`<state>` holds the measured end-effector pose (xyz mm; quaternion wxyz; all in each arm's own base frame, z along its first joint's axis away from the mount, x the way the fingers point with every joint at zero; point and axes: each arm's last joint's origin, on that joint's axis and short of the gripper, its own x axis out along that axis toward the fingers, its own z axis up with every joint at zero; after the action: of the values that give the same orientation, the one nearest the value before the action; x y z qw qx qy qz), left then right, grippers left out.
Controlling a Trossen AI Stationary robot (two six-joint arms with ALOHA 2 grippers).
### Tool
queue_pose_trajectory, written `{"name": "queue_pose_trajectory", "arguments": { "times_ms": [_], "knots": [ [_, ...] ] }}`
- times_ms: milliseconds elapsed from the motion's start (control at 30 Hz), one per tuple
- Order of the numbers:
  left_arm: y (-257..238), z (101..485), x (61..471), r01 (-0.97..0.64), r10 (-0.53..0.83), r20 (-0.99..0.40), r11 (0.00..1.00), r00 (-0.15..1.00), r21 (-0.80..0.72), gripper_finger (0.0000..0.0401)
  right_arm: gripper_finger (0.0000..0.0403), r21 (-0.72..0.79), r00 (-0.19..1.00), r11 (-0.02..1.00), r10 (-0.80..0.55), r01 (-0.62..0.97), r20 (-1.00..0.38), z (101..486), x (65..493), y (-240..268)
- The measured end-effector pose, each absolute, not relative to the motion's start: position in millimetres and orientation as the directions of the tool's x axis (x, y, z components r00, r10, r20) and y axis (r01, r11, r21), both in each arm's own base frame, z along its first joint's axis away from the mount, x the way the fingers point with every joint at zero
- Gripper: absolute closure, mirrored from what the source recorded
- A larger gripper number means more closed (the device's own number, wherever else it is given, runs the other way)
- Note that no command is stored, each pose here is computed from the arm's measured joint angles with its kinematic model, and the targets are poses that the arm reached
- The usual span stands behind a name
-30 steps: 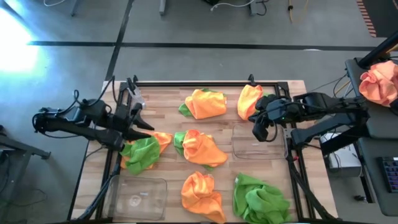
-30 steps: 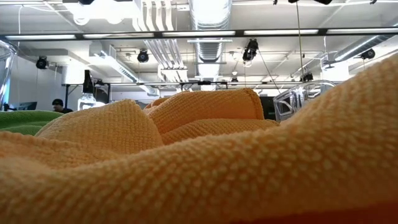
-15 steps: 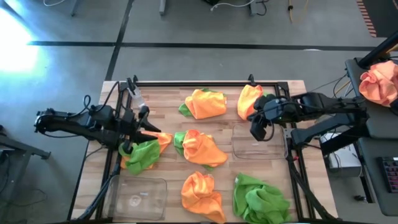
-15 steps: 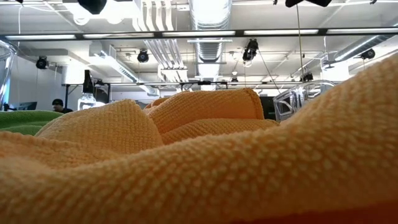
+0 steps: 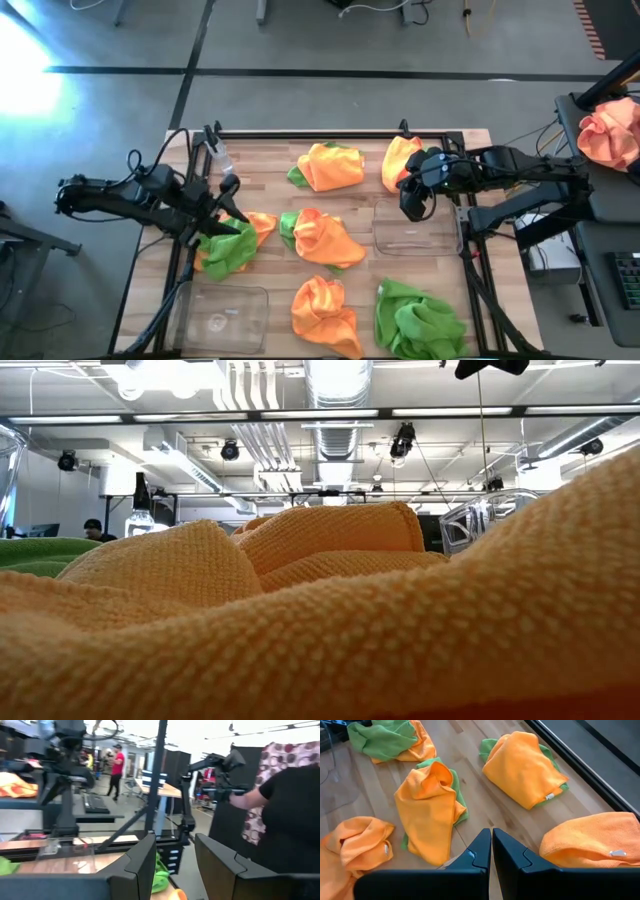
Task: Sort microfiber towel by color & place in baskets
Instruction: Put the center yellow towel into the left transparent bin
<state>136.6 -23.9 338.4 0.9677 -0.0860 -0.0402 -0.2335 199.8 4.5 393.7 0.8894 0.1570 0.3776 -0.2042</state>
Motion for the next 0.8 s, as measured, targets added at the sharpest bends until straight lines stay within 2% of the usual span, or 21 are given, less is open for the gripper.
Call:
{"name": "queue_pose_trajectory", "arguments": {
  "times_ms": [367,667,800],
  "knots": [
    [-13.2,320.7,153.3,0.394,-0.395,0.02,0.91,0.918,-0.129,0.028,0.039,0.119,0.624,0.866,-0.248,0.486,-0.741,392.2,202.1,3.5],
    [10.7,295.2,174.4,0.188,-0.242,-0.278,0.96,0.93,-0.207,0.028,0.039,0.116,0.62,0.866,-0.249,0.487,-0.744,391.1,203.8,3.6],
    [19.8,285.9,186.6,0.197,-0.281,-0.356,0.947,0.891,-0.253,0.028,0.039,0.116,0.619,0.866,-0.249,0.487,-0.745,391.1,203.9,3.6]
  ]
}}
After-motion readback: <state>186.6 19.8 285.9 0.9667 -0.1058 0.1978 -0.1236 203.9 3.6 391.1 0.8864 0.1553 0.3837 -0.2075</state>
